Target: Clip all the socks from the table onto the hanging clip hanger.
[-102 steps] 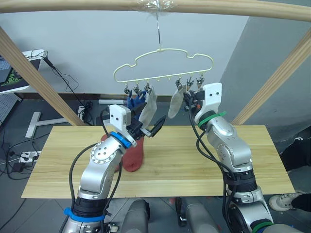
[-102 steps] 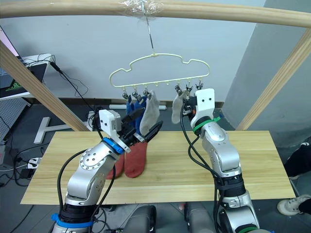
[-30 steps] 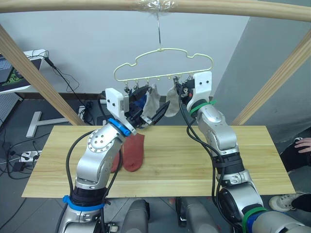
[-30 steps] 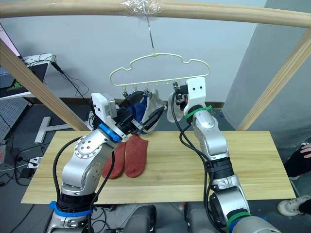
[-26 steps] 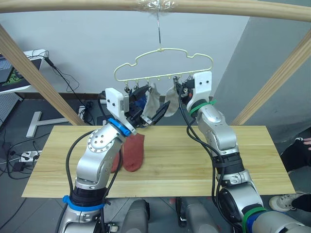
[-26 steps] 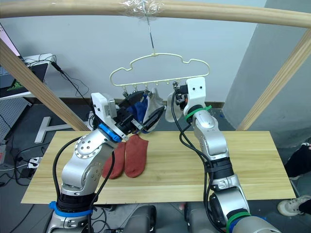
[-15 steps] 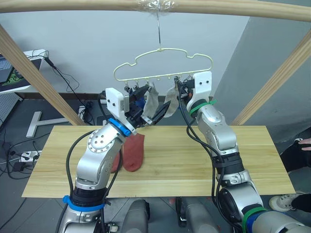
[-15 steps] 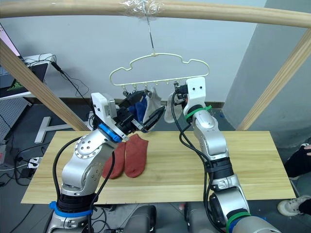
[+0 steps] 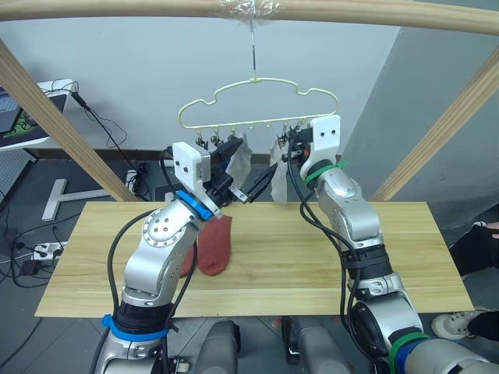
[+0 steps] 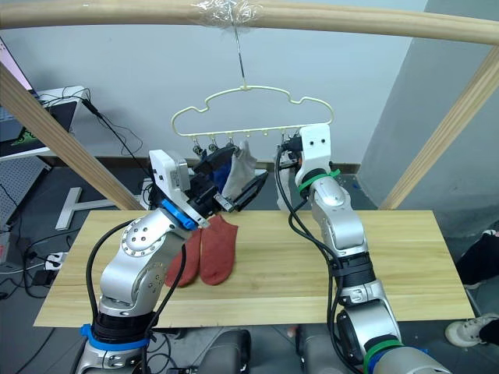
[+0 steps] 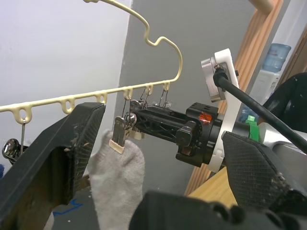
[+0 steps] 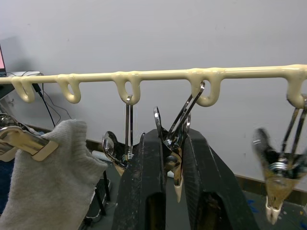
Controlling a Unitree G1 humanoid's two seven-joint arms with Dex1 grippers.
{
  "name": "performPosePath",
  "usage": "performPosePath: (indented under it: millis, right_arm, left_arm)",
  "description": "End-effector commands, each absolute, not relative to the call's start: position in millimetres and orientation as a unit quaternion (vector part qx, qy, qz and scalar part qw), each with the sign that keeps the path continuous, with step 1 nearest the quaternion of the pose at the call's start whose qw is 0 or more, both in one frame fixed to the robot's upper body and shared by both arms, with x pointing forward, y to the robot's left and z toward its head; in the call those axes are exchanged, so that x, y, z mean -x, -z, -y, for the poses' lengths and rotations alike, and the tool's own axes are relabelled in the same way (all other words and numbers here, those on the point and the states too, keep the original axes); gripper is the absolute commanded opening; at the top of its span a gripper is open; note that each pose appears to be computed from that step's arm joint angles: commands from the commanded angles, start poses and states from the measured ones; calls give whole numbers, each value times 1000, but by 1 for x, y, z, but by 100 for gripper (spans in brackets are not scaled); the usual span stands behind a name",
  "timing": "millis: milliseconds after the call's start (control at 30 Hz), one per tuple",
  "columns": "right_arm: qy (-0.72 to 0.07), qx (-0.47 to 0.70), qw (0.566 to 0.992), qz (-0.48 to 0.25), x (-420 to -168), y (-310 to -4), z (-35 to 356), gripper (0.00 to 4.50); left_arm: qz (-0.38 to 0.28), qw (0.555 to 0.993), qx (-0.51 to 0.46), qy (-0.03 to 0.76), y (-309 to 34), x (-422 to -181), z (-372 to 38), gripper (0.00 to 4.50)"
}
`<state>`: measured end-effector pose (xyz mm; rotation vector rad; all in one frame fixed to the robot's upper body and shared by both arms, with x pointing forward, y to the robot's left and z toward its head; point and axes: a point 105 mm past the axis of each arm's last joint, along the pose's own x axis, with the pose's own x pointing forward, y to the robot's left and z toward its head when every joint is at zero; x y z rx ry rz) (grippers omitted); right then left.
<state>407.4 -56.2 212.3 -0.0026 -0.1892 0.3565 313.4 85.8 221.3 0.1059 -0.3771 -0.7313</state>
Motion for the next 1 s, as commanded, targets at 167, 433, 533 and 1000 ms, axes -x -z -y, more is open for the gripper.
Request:
performPosePath:
  millis: [167,433,533,1000]
  right_arm:
    - [-178,1,975,133,-403,-232,56,15]
    - [-190,-9,972,136,-401,-233,53,87]
    - [-183,-2,974,135,-402,-233,55,143]
    - [-178,-2,974,139,-403,-236,55,143]
  left_arm:
    - [212,907,-51,360,-234,-305,-82,450]
    - [212,908,-51,359,-234,-305,-82,450]
    - [212,908,-51,358,-234,-305,-82,450]
    - [215,907,-51,358,-236,-306,-82,450]
